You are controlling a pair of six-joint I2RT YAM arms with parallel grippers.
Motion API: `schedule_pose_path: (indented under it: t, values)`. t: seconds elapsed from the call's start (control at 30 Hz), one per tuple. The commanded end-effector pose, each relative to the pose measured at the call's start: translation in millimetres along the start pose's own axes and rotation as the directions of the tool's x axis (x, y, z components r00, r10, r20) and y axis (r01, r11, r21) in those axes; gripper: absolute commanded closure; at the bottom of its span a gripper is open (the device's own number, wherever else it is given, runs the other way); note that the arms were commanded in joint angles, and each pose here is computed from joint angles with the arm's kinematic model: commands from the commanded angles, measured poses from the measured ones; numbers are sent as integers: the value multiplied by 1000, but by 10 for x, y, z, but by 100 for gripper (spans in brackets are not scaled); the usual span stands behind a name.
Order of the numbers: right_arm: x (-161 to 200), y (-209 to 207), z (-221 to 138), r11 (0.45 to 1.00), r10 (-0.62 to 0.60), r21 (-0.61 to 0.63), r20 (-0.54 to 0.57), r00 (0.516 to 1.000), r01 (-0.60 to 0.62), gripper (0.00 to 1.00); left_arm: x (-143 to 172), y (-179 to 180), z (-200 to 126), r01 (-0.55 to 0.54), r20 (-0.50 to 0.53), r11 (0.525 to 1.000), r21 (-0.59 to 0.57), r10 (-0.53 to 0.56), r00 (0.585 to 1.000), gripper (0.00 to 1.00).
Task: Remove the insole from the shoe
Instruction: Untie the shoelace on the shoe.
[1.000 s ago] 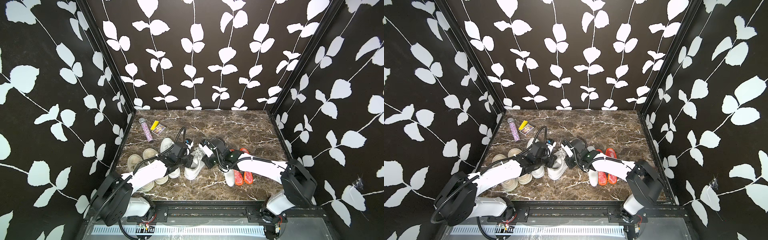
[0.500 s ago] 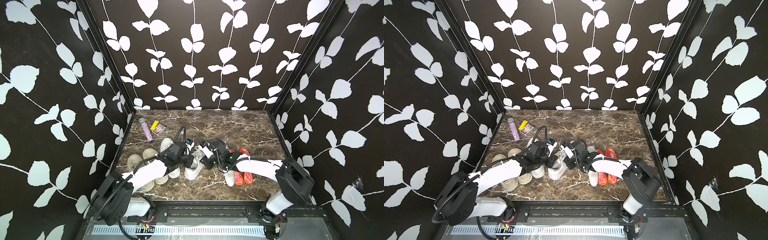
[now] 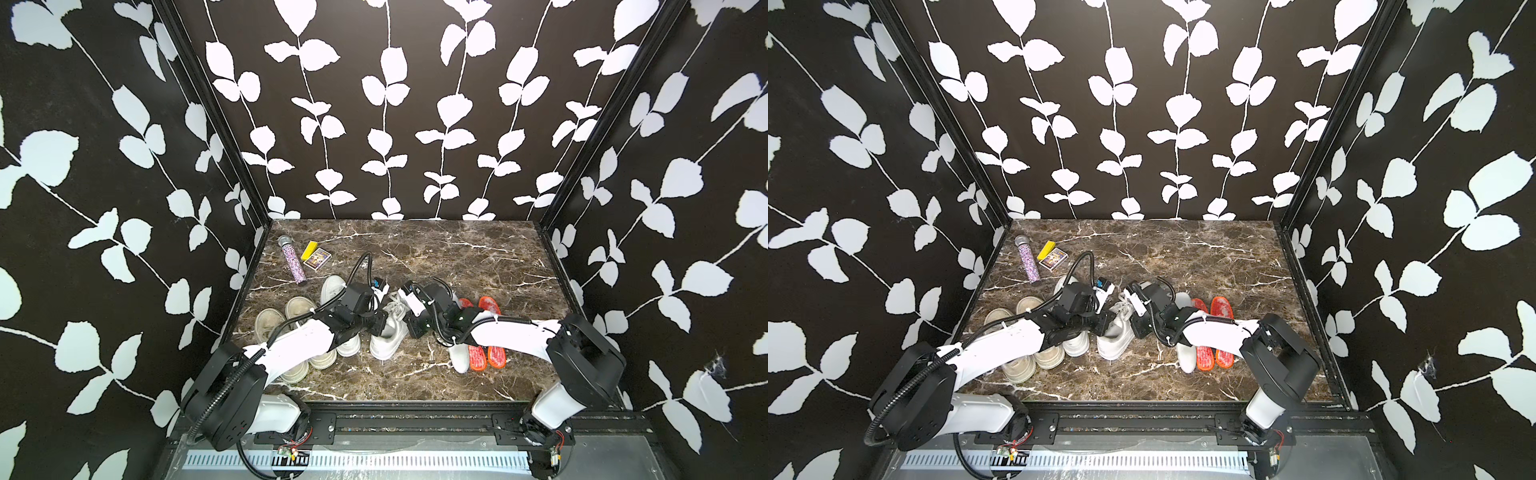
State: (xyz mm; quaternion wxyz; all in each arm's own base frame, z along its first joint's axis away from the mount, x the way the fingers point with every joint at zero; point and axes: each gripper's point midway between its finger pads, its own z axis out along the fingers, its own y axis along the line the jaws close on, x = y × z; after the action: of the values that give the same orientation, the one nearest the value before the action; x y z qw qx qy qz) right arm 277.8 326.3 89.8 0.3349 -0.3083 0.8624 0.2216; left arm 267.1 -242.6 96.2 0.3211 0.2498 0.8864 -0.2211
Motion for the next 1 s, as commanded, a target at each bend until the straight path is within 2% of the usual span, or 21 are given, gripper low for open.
schedule_pose_path:
  t: [0.0,0.1,0.23,0.37,0.6,0.97]
  values:
    - [-91,-242,-127,992,39,120,67,997,-47,100,5,-89,-71,-11,18,999,30,11,1000,100]
    - [-52,-430,-172,979,108,168,73,991,-119,100,-39,-90,-105,2,61,999,35,-4,998,100]
    - [-57,-538,-192,970,175,152,94,980,-188,100,-37,-93,-81,9,51,999,35,-10,999,100]
    - [-95,-576,-227,965,182,172,107,977,-198,100,-34,-61,-91,14,57,1000,17,-15,998,100]
    - [-128,-776,-434,940,201,247,159,967,-236,100,7,151,-152,37,68,994,-100,-30,997,100]
    - [-285,-745,-726,948,166,235,212,963,-215,100,72,424,-190,100,67,970,-220,-87,994,100]
